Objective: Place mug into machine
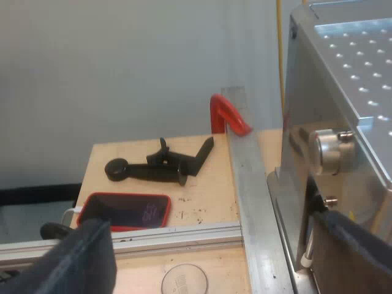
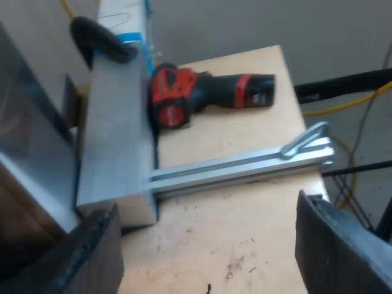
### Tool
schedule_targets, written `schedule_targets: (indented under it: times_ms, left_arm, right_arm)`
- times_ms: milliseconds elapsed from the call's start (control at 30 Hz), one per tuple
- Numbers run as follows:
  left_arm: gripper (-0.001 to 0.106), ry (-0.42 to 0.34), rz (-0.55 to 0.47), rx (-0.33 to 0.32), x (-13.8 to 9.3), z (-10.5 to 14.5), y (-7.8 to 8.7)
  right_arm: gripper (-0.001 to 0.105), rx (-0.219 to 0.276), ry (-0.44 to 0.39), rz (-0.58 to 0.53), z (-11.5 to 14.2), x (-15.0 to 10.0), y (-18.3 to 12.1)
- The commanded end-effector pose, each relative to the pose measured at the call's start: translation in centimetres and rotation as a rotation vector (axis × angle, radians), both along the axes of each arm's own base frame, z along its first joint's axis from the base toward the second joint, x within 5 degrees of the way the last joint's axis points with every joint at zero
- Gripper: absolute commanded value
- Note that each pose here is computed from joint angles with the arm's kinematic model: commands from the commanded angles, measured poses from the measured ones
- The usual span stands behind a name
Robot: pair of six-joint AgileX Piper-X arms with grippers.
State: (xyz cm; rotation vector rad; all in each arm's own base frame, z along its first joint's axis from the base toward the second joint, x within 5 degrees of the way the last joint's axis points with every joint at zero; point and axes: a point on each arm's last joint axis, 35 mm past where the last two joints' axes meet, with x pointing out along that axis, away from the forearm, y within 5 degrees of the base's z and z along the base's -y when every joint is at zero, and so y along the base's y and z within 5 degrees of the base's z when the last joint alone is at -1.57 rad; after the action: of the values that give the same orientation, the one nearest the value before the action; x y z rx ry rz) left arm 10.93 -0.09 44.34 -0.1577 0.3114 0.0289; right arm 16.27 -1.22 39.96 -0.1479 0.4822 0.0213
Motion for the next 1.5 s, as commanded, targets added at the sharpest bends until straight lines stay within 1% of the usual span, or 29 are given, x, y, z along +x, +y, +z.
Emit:
schedule_targets:
  times_ms: [33,100,133,167,233,300,400,433,500,533,600,633,700,767,800,833,900,967,1033,1067,1133,1200,1267,1300,1400,1500]
  left_arm:
    - [0.069,-0.028,0.017,0.002,-1.4,0.4,0.1]
    - [0.069,-0.041,0.017,0.001,-2.8,0.4,0.1]
    - [0.069,-0.046,0.017,0.001,-3.0,0.4,0.1]
    - [0.069,-0.07,0.017,0.001,-3.9,0.4,0.1]
    - [0.069,-0.097,0.017,0.0,-5.0,0.2,0.1]
    - [0.069,-0.134,0.017,-0.001,-6.6,-0.4,0.1]
    - [0.069,-0.167,0.017,-0.001,-8.3,-1.4,0.2]
    - [0.069,-0.17,0.017,-0.001,-8.7,-1.8,0.2]
    - [0.069,-0.169,0.017,-0.001,-9.8,-3.0,0.2]
    - [0.069,-0.166,0.017,-0.001,-10.1,-3.4,0.2]
    - [0.069,-0.157,0.017,-0.001,-11.0,-4.9,0.2]
    - [0.069,-0.162,0.017,-0.001,-11.4,-5.2,0.2]
    - [0.069,-0.171,0.017,-0.001,-12.5,-6.6,0.2]
    - [0.069,-0.17,0.017,-0.001,-12.9,-7.1,0.2]
    - [0.069,-0.128,0.017,0.0,-12.5,-7.9,0.2]
    - [0.069,-0.113,0.017,0.0,-12.4,-8.2,0.2]
    - [0.069,-0.061,0.017,0.001,-12.2,-9.0,0.2]
    - [0.069,-0.02,0.017,0.002,-12.2,-9.5,0.2]
    - [0.069,0.038,0.013,0.02,-12.6,-9.9,0.2]
    - [0.069,0.054,0.016,0.03,-12.7,-10.1,0.2]
    - [0.069,0.056,0.022,0.041,-12.6,-10.1,0.3]
    - [0.069,0.043,0.022,0.041,-12.5,-10.1,0.3]
    - [0.069,0.027,0.023,0.04,-12.3,-10.0,0.3]
    - [0.069,0.005,0.023,0.04,-12.0,-10.0,0.3]
    - [0.069,-0.029,0.025,0.035,-10.9,-10.4,0.3]
    - [0.069,-0.036,0.025,0.036,-9.9,-11.2,0.2]
  right_arm:
    - [0.062,-0.018,-0.038,0.032,0.3,-1.4,0.2]
    - [0.062,-0.05,-0.065,0.053,-0.1,-2.9,0.4]
    - [0.062,-0.052,-0.073,0.052,-0.2,-3.3,0.4]
    - [0.062,-0.053,-0.086,0.052,-0.4,-4.0,0.5]
    - [0.062,-0.056,-0.11,0.052,-0.9,-5.2,0.6]
    - [0.062,-0.059,-0.137,0.051,-1.6,-6.8,0.7]
    - [0.062,-0.062,-0.16,0.05,-2.6,-8.9,0.9]
    - [0.062,-0.062,-0.158,0.05,-2.8,-9.2,0.9]
    - [0.062,-0.063,-0.173,0.05,-3.7,-10.6,1.0]
    - [0.062,-0.064,-0.179,0.05,-3.9,-11.0,1.1]
    - [0.062,-0.067,-0.209,0.049,-4.5,-12.1,1.2]
    - [0.062,-0.068,-0.214,0.049,-4.7,-12.3,1.2]
    - [0.062,-0.07,-0.246,0.048,-5.5,-13.3,1.3]
    - [0.062,-0.071,-0.26,0.047,-5.9,-13.8,1.3]
    - [0.062,-0.071,-0.262,0.047,-6.3,-14.1,1.3]
    - [0.062,-0.056,-0.263,0.035,-6.8,-14.4,1.4]
    - [0.062,-0.023,-0.22,0.011,-7.8,-14.1,1.3]
    - [0.062,-0.008,-0.186,-0.004,-8.2,-14.1,1.2]
    - [0.062,-0.008,-0.164,-0.008,-8.6,-14.1,1.2]
    - [0.062,-0.012,-0.159,-0.007,-8.7,-14.0,1.2]
    - [0.062,-0.017,-0.157,-0.005,-8.8,-13.9,1.2]
    - [0.062,-0.037,-0.156,0.004,-9.0,-13.8,1.2]
    - [0.062,-0.088,-0.16,0.025,-9.1,-13.6,1.2]
    - [0.062,-0.096,-0.169,0.031,-9.1,-13.5,1.2]
    - [0.062,-0.108,-0.173,0.04,-9.7,-12.9,1.1]
    - [0.062,-0.104,-0.143,0.042,-10.8,-12.4,1.1]
